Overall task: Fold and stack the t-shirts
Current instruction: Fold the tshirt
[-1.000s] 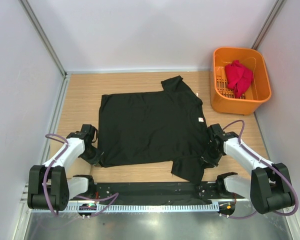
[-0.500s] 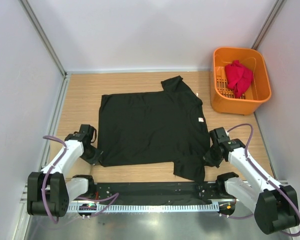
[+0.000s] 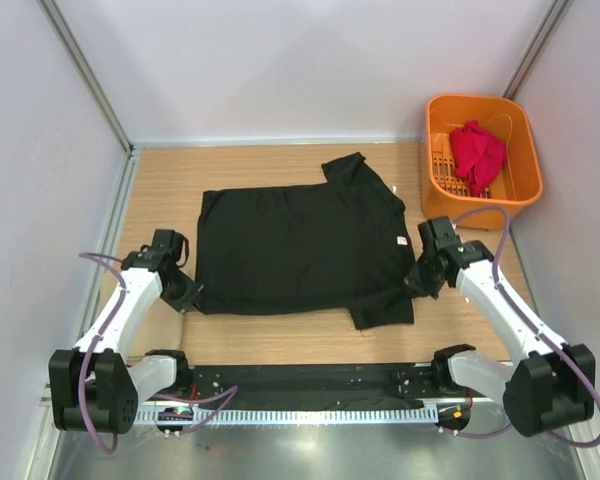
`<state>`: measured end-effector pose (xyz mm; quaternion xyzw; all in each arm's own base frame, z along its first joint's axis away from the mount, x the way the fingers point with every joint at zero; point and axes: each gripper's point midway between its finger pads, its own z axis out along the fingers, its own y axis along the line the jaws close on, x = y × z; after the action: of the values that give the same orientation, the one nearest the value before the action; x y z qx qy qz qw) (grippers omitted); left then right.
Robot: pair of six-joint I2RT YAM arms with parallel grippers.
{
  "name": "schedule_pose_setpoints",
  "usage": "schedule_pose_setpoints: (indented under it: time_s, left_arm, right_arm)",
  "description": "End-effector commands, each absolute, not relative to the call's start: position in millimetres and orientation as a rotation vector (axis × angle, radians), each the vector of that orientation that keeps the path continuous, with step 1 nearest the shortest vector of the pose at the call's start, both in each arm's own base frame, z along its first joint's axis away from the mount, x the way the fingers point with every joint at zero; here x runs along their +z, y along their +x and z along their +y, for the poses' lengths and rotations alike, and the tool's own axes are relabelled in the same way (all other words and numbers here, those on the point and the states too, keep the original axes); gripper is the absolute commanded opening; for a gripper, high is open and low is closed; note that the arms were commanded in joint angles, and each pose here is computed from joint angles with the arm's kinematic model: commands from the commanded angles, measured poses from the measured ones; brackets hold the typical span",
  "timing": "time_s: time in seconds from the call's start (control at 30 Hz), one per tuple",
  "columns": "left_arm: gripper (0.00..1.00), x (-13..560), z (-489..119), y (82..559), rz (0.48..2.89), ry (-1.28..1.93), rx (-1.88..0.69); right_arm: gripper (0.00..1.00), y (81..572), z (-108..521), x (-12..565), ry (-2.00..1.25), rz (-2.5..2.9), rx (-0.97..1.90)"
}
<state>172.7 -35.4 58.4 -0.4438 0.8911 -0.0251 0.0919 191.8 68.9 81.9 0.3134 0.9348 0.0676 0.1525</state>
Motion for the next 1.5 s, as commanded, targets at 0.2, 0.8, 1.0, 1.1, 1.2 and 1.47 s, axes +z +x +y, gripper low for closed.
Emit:
schedule_pose_setpoints:
  time_s: [0.2, 0.8, 1.0, 1.1, 1.2, 1.47]
  left_arm:
    - [0.0, 75.2, -25.9, 201.8, 2.692, -1.137, -0.001]
    - [0.0, 64.8, -23.9, 258.4, 2.727, -1.089, 0.052]
    - [0.01, 60.4, -20.2, 266.5, 2.722, -1.103, 0.08]
    - [0.04, 59.0, -20.8, 271.2, 2.72, -1.097, 0.077]
    - [0.06, 56.8, -20.9, 277.8, 2.726, -1.092, 0.078]
    - [0.09, 57.2, -18.8, 289.5, 2.73, -1.055, 0.093]
  right_arm:
    - [0.02, 269.5, 71.5, 117.0, 0.72, 2.603, 0.226]
    - [0.02, 351.7, 74.7, 109.5, 0.616, 2.628, 0.353]
    - [0.02, 361.6, 69.4, 105.4, 0.625, 2.628, 0.349]
    - [0.02, 363.0, 68.4, 99.5, 0.631, 2.642, 0.351]
    - [0.01, 364.6, 64.4, 95.9, 0.64, 2.645, 0.341]
    - [0.01, 357.2, 56.5, 87.8, 0.661, 2.664, 0.278]
